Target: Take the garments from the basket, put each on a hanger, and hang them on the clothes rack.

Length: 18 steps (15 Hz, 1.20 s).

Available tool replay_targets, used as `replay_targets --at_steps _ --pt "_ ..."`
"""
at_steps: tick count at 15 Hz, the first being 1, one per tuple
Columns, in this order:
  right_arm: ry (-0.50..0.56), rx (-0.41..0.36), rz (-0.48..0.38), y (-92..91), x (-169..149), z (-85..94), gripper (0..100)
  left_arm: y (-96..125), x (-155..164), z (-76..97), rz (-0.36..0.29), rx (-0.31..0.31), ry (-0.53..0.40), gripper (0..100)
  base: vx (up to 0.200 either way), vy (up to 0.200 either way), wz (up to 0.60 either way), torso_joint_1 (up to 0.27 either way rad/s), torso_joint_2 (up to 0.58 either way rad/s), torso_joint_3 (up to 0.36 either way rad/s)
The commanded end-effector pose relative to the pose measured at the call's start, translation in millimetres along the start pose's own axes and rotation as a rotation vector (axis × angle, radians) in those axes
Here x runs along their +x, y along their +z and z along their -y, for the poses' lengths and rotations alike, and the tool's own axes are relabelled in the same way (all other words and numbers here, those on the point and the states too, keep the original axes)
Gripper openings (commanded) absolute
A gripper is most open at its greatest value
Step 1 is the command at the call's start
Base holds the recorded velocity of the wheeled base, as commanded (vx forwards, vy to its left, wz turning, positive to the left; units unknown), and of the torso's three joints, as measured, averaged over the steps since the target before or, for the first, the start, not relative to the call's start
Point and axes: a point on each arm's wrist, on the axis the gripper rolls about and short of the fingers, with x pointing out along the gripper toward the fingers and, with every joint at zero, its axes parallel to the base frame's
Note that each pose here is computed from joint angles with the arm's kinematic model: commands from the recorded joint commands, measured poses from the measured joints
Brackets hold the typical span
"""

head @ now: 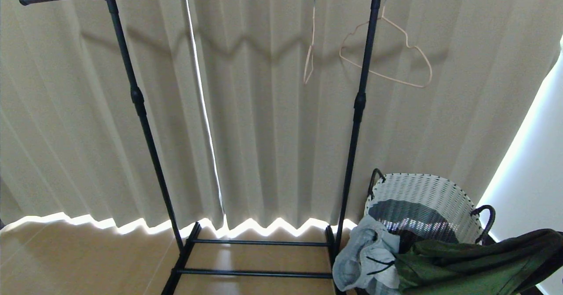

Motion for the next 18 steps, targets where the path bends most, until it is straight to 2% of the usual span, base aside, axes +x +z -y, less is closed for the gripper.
replay_targets --at_steps 1,5,11,15,18 --pt "0.002 -0.002 -0.003 -0.1 0.5 -0.1 0 -0.1 0.0 0.0 0.000 0.000 0.000 100 0.000 0.000 0.00 0.000 0.00 0.000" --pt "0.004 -0.002 -0.005 -0.3 0.7 -0.2 0 -0.1 0.0 0.1 0.000 0.000 -0.002 100 0.000 0.000 0.00 0.000 0.00 0.000" --pt "0.004 -0.001 -0.009 -1.5 0.3 -0.7 0 -0.1 0.0 0.0 0.000 -0.001 0.003 100 0.000 0.200 0.00 0.001 0.00 0.002" --pt "0.003 -0.001 -0.004 -0.9 -0.1 -0.4 0 -0.5 0.2 -0.2 -0.003 0.003 0.009 100 0.000 0.000 0.00 0.000 0.00 0.000" --pt "0.043 0.000 0.037 1.5 -1.5 -0.7 0 -0.4 0.3 -0.1 -0.005 0.008 0.004 100 0.000 0.000 0.00 0.000 0.00 0.000"
